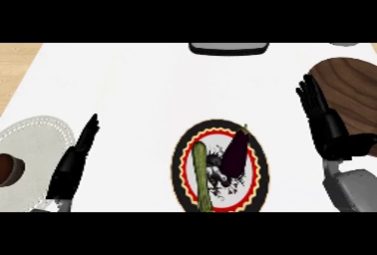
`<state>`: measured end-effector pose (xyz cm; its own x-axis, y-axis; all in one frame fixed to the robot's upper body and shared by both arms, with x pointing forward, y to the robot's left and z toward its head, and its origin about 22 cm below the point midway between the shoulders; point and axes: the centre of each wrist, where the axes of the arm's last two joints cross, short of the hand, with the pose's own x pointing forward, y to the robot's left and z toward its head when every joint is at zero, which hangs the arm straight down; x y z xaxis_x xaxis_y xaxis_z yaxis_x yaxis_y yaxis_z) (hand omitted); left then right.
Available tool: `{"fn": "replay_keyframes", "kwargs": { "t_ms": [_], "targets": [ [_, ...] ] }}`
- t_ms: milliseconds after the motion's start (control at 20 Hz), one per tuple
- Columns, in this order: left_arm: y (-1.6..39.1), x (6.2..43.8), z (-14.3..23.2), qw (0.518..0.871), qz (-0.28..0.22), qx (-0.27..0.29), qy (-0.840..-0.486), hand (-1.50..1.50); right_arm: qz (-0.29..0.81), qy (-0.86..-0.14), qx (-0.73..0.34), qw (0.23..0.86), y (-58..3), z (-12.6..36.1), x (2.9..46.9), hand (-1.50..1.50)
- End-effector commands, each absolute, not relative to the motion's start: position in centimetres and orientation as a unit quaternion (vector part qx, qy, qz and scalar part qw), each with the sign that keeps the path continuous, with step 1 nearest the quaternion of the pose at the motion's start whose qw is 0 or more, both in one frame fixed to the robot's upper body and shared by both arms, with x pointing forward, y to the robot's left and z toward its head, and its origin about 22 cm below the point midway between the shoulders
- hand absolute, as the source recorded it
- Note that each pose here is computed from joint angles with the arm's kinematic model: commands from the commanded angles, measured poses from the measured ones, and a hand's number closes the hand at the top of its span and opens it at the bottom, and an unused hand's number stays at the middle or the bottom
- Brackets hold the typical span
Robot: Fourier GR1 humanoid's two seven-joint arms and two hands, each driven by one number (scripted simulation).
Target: Pick the eggplant from the plate and place it in the bowl
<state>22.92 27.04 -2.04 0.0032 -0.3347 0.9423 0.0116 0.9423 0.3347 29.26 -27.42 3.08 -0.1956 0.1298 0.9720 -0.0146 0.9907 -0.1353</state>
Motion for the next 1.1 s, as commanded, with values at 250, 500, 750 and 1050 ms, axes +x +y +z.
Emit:
{"fn": "replay_keyframes", "kwargs": {
  "t_ms": [250,500,750,1050],
  "targets": [
    [23.6,26.7,2.1,0.674,-0.071,0.057,-0.733,0.00,0.082,-0.633,-0.103,0.763,-14.6,-2.0,26.7,1.50],
    [23.3,26.1,1.5,0.699,-0.049,0.039,-0.713,0.00,-0.077,-0.704,-0.308,0.635,-15.9,-2.6,26.4,-1.50],
    [21.3,26.7,1.1,0.695,-0.046,0.036,-0.716,0.00,-0.082,-0.764,-0.334,0.545,-9.1,-2.8,21.8,-1.50],
    [22.5,26.7,3.0,0.701,-0.048,0.039,-0.710,0.00,-0.056,-0.708,-0.397,0.581,-10.8,-3.9,23.2,-1.50]
  ]
}}
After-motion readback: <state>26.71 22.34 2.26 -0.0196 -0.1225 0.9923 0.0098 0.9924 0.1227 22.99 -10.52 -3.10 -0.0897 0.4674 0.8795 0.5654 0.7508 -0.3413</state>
